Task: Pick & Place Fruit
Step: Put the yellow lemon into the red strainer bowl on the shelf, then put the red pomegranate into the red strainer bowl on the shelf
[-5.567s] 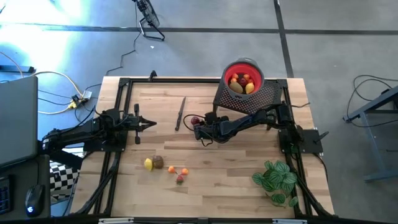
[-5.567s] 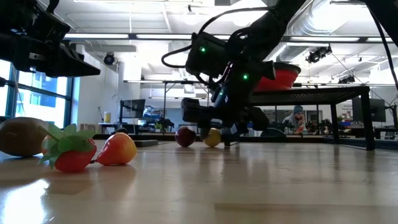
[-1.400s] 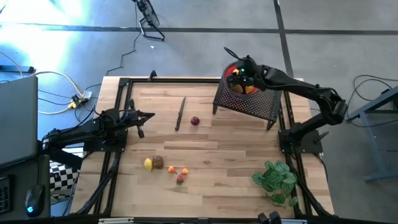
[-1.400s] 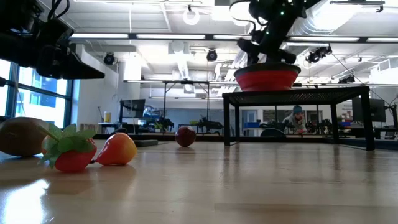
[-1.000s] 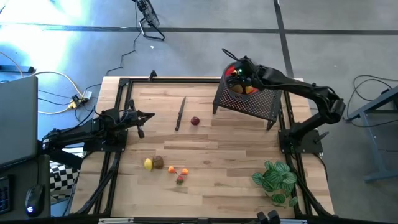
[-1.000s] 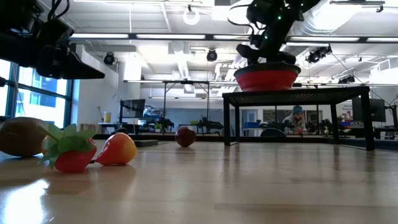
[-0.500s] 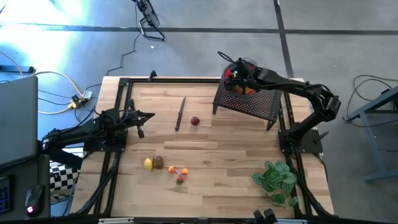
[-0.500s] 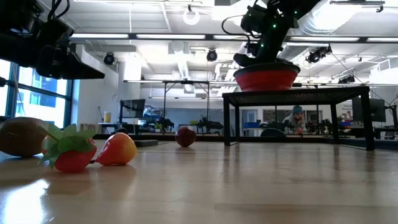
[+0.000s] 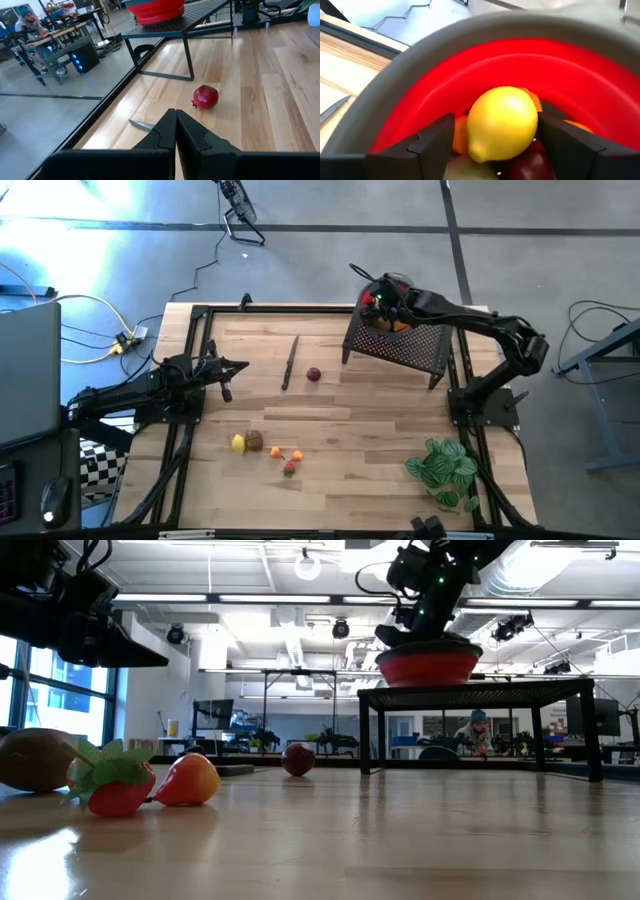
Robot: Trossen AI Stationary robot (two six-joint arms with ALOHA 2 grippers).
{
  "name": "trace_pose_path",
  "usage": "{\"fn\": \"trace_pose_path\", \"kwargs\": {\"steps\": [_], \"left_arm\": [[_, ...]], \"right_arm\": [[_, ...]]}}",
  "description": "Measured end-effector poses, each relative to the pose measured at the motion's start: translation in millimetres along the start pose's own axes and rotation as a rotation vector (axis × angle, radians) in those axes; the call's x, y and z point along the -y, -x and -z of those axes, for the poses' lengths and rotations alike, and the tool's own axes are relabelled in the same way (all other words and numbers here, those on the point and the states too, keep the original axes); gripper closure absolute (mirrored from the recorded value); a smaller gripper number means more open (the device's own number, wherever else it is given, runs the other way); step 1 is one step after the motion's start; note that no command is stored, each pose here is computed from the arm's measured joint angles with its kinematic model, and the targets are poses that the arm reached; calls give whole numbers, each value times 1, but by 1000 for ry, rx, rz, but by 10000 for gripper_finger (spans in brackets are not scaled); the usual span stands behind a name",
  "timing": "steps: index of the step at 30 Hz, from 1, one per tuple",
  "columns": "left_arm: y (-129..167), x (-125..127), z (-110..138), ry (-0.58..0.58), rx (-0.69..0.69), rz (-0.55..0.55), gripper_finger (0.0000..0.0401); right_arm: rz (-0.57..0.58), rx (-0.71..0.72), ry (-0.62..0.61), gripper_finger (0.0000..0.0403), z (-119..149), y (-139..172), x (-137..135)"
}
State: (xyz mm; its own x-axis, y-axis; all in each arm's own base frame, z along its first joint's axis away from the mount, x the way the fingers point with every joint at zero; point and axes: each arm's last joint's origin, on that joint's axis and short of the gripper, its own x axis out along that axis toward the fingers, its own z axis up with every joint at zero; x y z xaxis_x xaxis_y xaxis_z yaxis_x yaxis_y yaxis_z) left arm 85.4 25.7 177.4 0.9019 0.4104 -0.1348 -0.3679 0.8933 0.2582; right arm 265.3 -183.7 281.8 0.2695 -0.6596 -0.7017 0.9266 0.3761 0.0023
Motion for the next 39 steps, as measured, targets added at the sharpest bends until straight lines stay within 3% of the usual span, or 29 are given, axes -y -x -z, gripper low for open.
{"fn": "trace_pose_path", "kwargs": {"steps": [10,19,26,39], "left_arm": [[0,0,0,0,0,0,401],[0,0,0,0,0,0,401],[0,0,0,5,0,0,401],[0,0,0,6,0,0,401]], "right_arm": [[-72,145,-2,121,-16,41,12],[-301,240,69,141,-14,97,7],[-418,278,115,195,1,131,-10],[-444,310,174,308,37,162,-50]]}}
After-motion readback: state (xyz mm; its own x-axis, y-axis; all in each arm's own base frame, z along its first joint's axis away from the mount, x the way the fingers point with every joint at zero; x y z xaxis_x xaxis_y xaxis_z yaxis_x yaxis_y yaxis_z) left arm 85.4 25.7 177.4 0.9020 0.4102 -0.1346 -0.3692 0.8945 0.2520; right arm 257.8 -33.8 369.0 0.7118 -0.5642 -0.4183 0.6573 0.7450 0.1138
